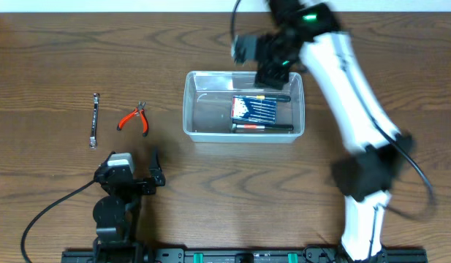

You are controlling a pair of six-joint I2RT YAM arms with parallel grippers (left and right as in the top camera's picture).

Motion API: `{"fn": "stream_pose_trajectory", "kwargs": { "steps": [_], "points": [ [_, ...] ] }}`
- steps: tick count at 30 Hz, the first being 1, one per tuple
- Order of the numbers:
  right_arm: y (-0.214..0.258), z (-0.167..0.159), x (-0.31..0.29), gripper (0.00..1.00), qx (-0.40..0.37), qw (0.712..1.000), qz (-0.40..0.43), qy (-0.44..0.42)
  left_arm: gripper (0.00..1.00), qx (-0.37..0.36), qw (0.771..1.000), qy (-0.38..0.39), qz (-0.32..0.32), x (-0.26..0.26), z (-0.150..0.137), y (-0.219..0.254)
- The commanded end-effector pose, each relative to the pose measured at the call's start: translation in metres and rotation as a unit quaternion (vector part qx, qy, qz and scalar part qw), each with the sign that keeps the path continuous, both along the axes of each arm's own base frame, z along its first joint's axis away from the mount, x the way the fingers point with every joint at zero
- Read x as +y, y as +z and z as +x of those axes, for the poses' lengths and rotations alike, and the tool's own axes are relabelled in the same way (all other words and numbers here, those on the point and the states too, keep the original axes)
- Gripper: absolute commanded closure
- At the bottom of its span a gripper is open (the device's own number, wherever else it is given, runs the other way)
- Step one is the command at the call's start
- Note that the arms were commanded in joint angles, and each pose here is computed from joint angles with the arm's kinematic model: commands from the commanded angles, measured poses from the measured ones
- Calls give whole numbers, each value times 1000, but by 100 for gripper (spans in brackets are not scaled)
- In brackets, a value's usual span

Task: Pack container

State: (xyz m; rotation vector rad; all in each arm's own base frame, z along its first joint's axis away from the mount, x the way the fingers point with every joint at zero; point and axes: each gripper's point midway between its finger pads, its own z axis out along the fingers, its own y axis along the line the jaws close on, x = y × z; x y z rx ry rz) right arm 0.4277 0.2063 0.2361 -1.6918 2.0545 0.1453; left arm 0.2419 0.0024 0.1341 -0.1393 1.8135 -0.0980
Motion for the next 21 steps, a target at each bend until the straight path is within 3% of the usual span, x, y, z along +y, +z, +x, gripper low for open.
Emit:
{"fn": "stream_pose_trajectory", "kwargs": {
  "steps": [1, 4, 7, 9, 12, 16, 21],
  "points": [
    [69, 7, -65, 1, -48, 985, 51, -159, 2, -19, 997, 17, -67, 0, -8, 60],
    [91, 17, -127, 1, -48, 949, 100, -295, 2, 35, 998, 16, -44, 1, -15, 87],
    [90, 22, -192, 1, -21, 893, 141, -427, 2, 129, 991, 16, -38, 0, -11, 96],
    [83, 20, -228, 1, 4, 852, 156, -499, 2, 213, 976, 13, -41, -2, -4, 99],
    [74, 13, -262, 1, 23, 820, 159, -549, 2, 326, 944, 15, -42, -2, 8, 103],
    [68, 8, -281, 1, 32, 807, 154, -569, 2, 439, 898, 12, -32, -2, 35, 105],
    [62, 9, -286, 1, 37, 804, 147, -575, 2, 483, 875, 13, -32, -1, 82, 76]
  ]
}}
